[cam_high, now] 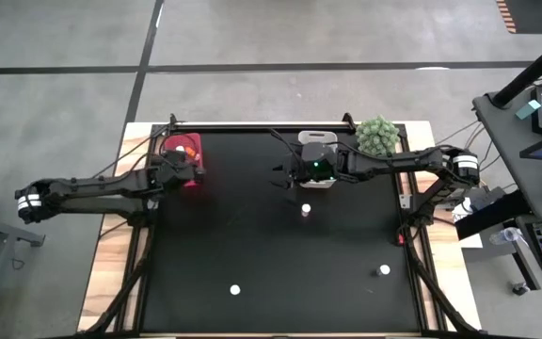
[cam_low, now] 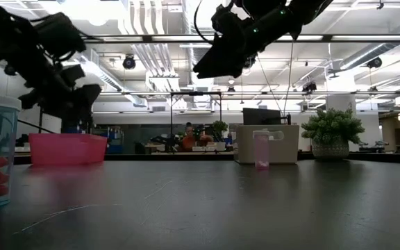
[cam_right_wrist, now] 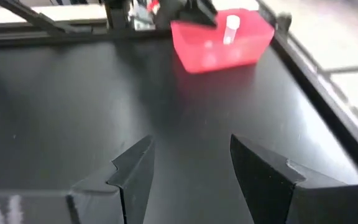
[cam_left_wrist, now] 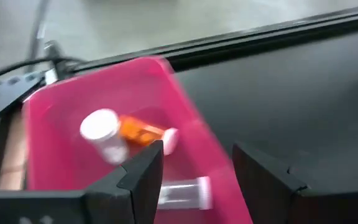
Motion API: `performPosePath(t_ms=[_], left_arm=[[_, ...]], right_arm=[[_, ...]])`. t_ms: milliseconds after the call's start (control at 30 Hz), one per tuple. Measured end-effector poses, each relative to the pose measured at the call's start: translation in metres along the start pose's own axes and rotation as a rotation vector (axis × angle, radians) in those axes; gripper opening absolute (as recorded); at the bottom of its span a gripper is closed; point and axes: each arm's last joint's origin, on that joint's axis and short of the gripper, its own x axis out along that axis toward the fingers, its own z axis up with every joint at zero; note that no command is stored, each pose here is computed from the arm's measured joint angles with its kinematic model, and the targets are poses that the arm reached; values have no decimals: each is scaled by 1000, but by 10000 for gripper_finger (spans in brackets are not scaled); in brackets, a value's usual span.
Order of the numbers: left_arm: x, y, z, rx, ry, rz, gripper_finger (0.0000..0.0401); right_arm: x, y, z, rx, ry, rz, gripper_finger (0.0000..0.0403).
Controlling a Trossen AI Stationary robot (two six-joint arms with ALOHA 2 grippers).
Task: Pick and place medicine bottles into bin by pill shape (circle, oval)
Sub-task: Put pink tablet bottle into the red bin
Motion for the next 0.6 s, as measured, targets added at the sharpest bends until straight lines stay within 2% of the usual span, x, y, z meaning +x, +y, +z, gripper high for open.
performPosePath(t_ms=[133,333,600], left_arm=[[-9,-6,17,52,-30,-90,177],[-21,-12,34,95,-70,-166,176],[-30,-25,38,126,-68,-413,176]], right_arm=[[-4,1,3,62,99,5,203],[-12,10,2,132,283,29,203],[-22,21,-10,262,500,15,203]])
